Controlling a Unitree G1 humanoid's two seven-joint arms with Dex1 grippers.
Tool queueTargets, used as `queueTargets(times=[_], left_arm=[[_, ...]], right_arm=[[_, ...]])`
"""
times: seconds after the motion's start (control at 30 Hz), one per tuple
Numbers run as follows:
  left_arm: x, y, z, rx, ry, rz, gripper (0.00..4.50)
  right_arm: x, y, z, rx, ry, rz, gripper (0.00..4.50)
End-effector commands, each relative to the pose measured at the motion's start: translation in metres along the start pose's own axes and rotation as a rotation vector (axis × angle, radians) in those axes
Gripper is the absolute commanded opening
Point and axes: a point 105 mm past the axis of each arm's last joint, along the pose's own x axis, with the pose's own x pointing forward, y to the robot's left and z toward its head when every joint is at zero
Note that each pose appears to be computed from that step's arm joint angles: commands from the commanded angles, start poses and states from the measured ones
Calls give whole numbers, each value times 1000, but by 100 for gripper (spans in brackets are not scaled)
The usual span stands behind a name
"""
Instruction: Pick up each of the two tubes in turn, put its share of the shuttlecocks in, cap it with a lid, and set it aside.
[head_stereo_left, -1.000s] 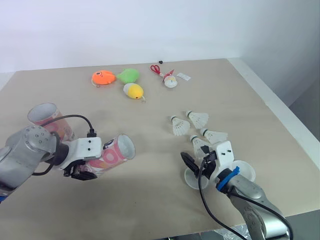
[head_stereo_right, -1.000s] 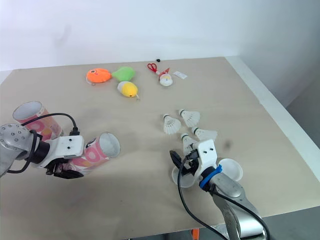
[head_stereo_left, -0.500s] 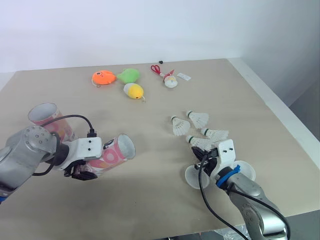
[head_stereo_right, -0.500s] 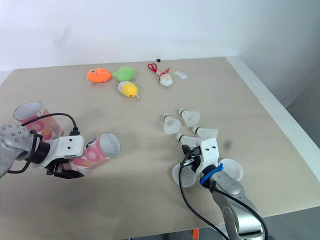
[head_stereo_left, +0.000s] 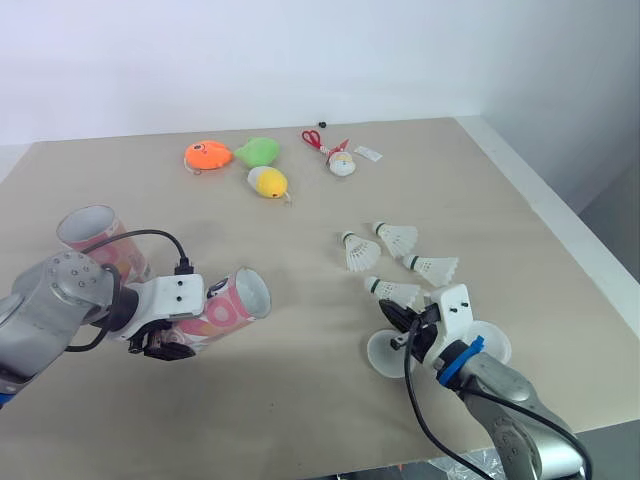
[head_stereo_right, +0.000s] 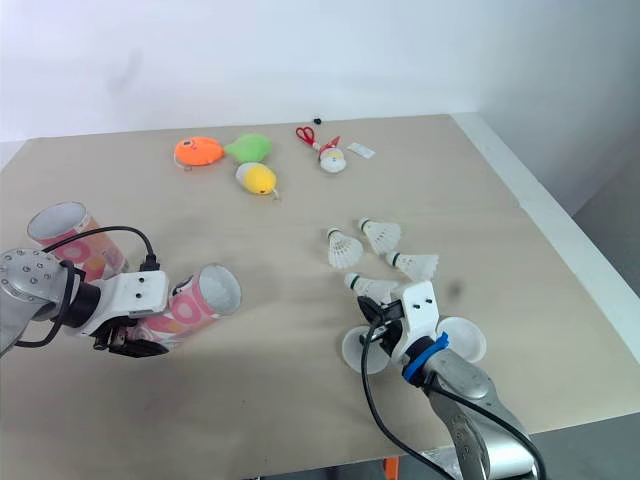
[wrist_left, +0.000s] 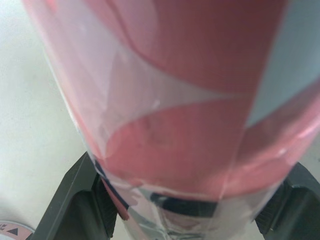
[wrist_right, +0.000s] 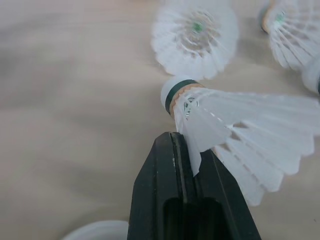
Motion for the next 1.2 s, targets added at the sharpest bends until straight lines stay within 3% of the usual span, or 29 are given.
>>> queueTargets(times=[0.03, 0.13, 0.33, 0.53, 0.87, 0.97, 1.1, 1.2], left_arm=[[-1, 0, 1, -5, -8, 6, 292], [0, 0, 1, -6, -9, 5, 292], [3, 4, 3, 0, -14, 5, 292], [4, 4, 4, -3, -13, 6, 292], [2, 1, 2, -10, -6, 10, 292], [2, 0, 1, -10, -6, 10, 292], [3, -1, 1, -11, -7, 7, 292], [4, -2, 1, -14, -8, 6, 292]], right_arm=[[-10, 34, 47, -89, -136, 259, 1], [-15, 51, 67, -184, -142, 446, 1], [-8, 68, 75, -458, -32, 711, 1], [34, 93, 90, -632, -87, 855, 1], [51, 124, 85, -742, -109, 1008, 1], [47, 132, 94, -676, -123, 1051, 103], [46, 131, 108, -640, -134, 1058, 290], [47, 122, 118, -628, -114, 1065, 290]])
